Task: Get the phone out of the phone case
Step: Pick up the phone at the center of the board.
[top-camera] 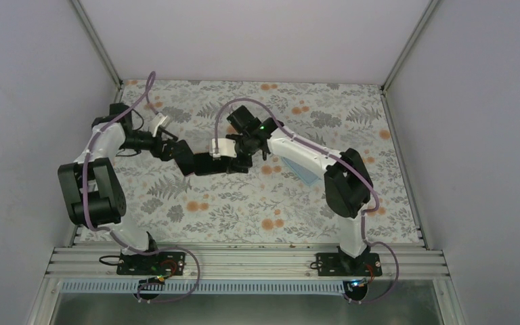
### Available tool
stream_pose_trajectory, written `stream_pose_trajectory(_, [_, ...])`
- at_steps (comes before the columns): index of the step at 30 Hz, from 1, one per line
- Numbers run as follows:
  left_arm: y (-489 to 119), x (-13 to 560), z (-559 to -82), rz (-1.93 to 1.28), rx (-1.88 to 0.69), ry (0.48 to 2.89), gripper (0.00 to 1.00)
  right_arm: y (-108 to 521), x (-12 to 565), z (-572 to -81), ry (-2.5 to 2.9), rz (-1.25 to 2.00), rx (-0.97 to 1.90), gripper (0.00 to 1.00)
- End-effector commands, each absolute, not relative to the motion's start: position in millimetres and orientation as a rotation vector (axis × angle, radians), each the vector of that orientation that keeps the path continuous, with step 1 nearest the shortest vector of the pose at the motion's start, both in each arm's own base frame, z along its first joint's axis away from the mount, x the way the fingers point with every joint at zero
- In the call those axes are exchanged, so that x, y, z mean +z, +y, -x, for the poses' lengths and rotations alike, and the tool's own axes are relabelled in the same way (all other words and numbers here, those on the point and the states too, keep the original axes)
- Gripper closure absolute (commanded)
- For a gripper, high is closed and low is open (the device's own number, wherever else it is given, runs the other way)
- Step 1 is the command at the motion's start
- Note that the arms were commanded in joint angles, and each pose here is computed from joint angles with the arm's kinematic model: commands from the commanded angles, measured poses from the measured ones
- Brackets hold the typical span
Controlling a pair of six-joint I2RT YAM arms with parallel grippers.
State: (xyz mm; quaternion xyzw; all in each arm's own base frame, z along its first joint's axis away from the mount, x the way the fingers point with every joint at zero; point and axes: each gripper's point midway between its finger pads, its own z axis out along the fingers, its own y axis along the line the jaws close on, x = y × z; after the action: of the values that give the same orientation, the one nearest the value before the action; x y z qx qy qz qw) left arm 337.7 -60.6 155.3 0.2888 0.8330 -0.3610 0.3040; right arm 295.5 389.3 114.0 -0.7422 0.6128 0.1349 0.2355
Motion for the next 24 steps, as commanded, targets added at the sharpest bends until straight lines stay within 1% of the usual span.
stream_pose_trajectory(1, [-96.8,189.5,-345.7,-0.745,-1.237,2.085,0.00,402.5,164.8,-317.5,1.606,1.903,0.367,0.42])
stream_pose_trajectory(6, [-107.3,189.3,-353.8,-0.695,-1.395,2.074,0.00,403.4,178.9,-336.4,1.593,1.848,0.336,0.44])
stream_pose_trajectory(11, [-114.5,175.9,-354.9,-0.699,-1.376,2.123,0.00,406.2,189.8,-347.2,1.580,1.817,0.332,0.45])
stream_pose_trajectory(18, [-132.2,176.1,-349.9,-0.749,-1.415,2.120,0.00,413.6,182.7,-358.5,1.588,1.817,0.328,0.46])
stream_pose_trajectory(22, [-139.4,175.5,-346.5,-0.779,-1.417,2.121,0.00,417.3,183.8,-364.4,1.585,1.807,0.325,0.48])
stream_pose_trajectory(24, [-141.5,178.0,-346.2,-0.797,-1.411,2.112,0.03,418.5,182.6,-366.3,1.587,1.807,0.325,0.48])
